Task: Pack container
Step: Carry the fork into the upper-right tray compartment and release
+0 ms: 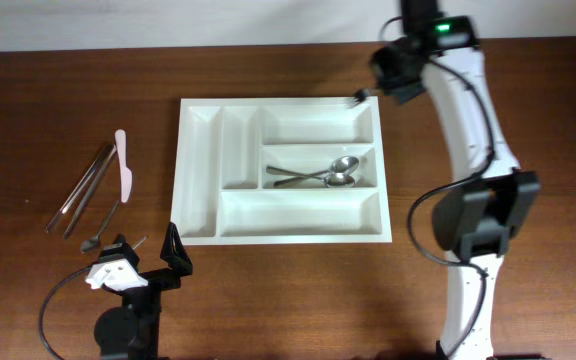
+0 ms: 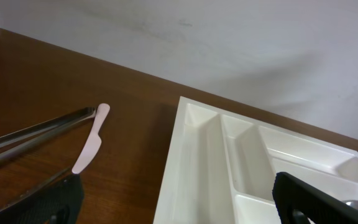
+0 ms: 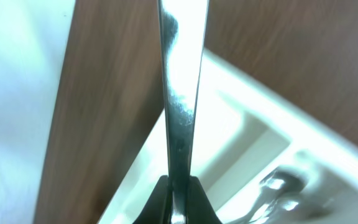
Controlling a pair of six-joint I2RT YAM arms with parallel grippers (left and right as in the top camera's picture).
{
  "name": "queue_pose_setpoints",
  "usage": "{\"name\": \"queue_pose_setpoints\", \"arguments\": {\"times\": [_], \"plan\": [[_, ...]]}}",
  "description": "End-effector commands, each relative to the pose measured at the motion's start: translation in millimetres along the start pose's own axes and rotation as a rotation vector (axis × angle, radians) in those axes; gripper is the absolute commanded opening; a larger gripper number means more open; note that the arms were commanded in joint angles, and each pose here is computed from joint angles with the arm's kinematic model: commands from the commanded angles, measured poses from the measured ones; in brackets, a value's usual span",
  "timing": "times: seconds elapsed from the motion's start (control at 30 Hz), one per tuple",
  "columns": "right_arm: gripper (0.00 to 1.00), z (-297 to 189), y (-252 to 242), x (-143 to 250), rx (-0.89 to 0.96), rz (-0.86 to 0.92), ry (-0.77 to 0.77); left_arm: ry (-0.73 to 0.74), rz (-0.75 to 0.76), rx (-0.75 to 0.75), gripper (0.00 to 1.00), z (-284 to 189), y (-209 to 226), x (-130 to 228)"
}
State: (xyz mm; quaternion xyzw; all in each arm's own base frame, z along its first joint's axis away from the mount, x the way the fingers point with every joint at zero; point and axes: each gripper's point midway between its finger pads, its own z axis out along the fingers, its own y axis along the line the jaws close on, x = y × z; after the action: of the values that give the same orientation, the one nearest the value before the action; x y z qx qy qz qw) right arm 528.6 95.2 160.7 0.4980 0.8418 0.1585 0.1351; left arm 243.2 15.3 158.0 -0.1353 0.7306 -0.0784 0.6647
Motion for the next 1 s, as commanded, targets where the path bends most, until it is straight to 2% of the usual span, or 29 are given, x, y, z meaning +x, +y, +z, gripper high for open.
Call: {"name": "queue_pose_setpoints", "arguments": {"times": [0.0,0.1,0.3,0.6,0.63,0.73,0.77,0.83,0.97], "plan": [[0.04,0,14,41,0.011,0.193,-0.122,0.002,0.018,0.008,0.99,0,0,2],[0.04,10,13,63,0.036,0.19,-0.159,0.002,0.018,0.008,0.99,0,0,2],[0.04,56,0,99,0.121,0.155,-0.11,0.002,0.018,0.008,0.99,0,0,2],[0.04,74,11,95,0.074,0.18,-0.091,0.002,0.018,0.008,0.99,0,0,2],[0.07,75,16,94,0.054,0.182,-0.091,0.002,0.018,0.008,0.99,0,0,2],[0.39,75,20,90,0.034,0.18,-0.094,0.002,0.018,0.008,0.99,0,0,2],[0.45,75,21,90,0.029,0.178,-0.094,0.002,0.018,0.008,0.99,0,0,2],[0.52,75,22,87,0.027,0.164,-0.096,0.002,0.018,0.008,0.99,0,0,2],[0.53,75,26,81,0.011,0.074,-0.1,0.002,0.018,0.008,0.99,0,0,2]]}}
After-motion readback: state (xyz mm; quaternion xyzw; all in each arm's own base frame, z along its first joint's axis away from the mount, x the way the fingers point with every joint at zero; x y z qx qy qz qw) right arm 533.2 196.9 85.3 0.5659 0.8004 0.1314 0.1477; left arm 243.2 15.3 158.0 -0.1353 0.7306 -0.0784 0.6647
